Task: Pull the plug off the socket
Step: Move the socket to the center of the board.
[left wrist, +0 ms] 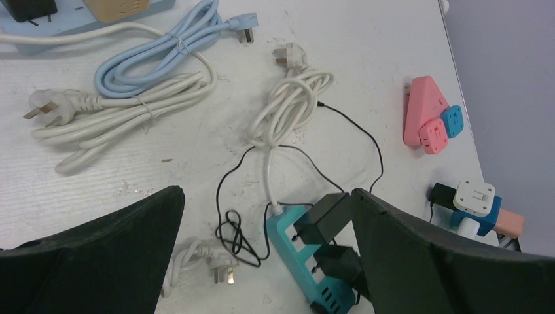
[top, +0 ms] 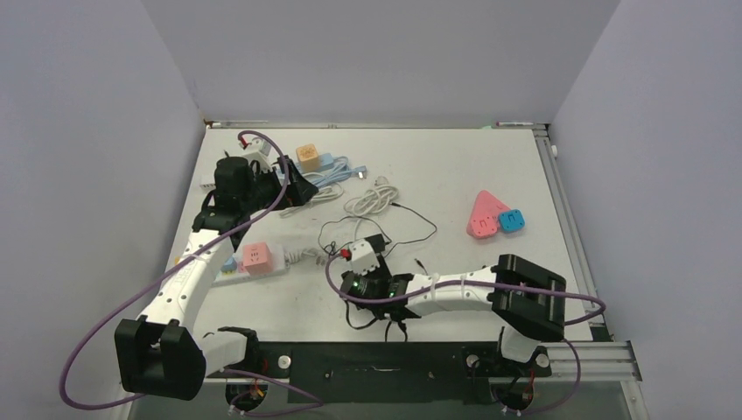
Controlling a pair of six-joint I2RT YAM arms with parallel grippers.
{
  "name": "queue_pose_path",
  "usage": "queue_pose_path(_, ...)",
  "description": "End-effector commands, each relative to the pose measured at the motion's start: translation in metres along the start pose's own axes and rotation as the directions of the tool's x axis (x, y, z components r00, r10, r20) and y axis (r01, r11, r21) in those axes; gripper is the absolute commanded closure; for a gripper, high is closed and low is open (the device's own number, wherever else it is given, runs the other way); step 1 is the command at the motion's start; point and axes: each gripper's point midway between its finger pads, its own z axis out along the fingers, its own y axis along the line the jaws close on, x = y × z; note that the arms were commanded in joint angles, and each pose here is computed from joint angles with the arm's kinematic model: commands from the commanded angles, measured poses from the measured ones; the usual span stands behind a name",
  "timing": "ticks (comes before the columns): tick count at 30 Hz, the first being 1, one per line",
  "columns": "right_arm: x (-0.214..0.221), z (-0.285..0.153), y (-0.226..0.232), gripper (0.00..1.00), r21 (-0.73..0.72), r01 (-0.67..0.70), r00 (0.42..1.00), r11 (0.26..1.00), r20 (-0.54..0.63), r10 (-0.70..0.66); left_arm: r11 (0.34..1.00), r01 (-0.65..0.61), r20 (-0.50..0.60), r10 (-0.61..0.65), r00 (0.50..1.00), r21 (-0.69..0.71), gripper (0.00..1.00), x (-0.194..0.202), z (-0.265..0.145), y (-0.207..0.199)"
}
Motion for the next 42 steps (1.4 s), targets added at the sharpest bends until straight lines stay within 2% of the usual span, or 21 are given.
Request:
queue_pose_path(1, -0.021, -0.021, 0.048, 0.81, -0.012, -0.129, 0.984, 0.992, 0.124, 0.130, 0.999, -0.030, 0.052, 0.029, 0.998, 0.017, 0.04, -0.016, -0.003, -0.010)
queue_pose_path(4, -0.014, -0.026, 0.070, 0.79, -0.020, -0.120, 0.984, 0.993, 0.130, 0.121, 0.999, -0.030, 0.045, 0.029, 0.999, 0.020, 0.04, -0.014, -0.001, -0.010)
queue_pose_path(7, -0.010, -0.026, 0.073, 0.77, -0.007, -0.126, 0.984, 0.992, 0.125, 0.126, 0.999, -0.031, 0.043, 0.030, 0.999, 0.020, 0.04, -0.013, -0.001, -0.011)
queue_pose_path(14, -0.012, -0.030, 0.047, 0.75, 0.056, -0.166, 0.978, 0.985, 0.137, 0.157, 0.999, -0.035, 0.041, 0.034, 0.999, 0.020, 0.04, -0.012, -0.001, -0.013)
queue_pose_path(20, 0.005, -0.022, 0.022, 0.74, 0.113, -0.201, 0.976, 0.973, 0.109, 0.189, 0.999, -0.045, 0.035, 0.045, 0.998, 0.010, 0.04, -0.010, 0.001, -0.013)
queue_pose_path(22, 0.003, -0.024, 0.018, 0.69, 0.111, -0.210, 0.974, 0.971, 0.115, 0.197, 0.999, -0.048, 0.029, 0.048, 0.998, 0.008, 0.04, -0.009, 0.001, -0.014)
queue_pose_path(26, -0.006, -0.031, 0.018, 0.36, 0.082, -0.216, 0.969, 0.973, 0.137, 0.204, 0.999, -0.048, 0.022, 0.047, 0.999, 0.012, 0.04, -0.007, 0.002, -0.015)
queue_pose_path(31, -0.027, -0.046, 0.019, 0.02, 0.034, -0.215, 0.962, 0.976, 0.177, 0.206, 0.998, -0.053, 0.018, 0.053, 0.998, 0.015, 0.04, -0.005, 0.003, -0.017)
queue_pose_path(33, -0.038, -0.056, 0.014, 0.09, 0.036, -0.222, 0.958, 0.974, 0.196, 0.211, 0.998, -0.061, 0.014, 0.061, 0.998, 0.015, 0.04, -0.004, 0.003, -0.019)
queue_pose_path(34, -0.044, -0.061, 0.010, 0.10, 0.039, -0.228, 0.954, 0.973, 0.207, 0.216, 0.998, -0.070, 0.014, 0.070, 0.997, 0.010, 0.04, -0.006, 0.002, -0.019)
queue_pose_path(38, -0.064, -0.082, -0.005, 0.10, 0.016, -0.262, 0.938, 0.965, 0.238, 0.251, 0.994, -0.099, 0.059, 0.102, 0.993, -0.047, 0.04, -0.016, -0.010, -0.014)
queue_pose_path(42, -0.074, -0.080, -0.022, 0.08, -0.064, -0.288, 0.936, 0.955, 0.191, 0.295, 0.995, -0.096, 0.046, 0.097, 0.994, -0.033, 0.04, -0.007, -0.008, -0.016)
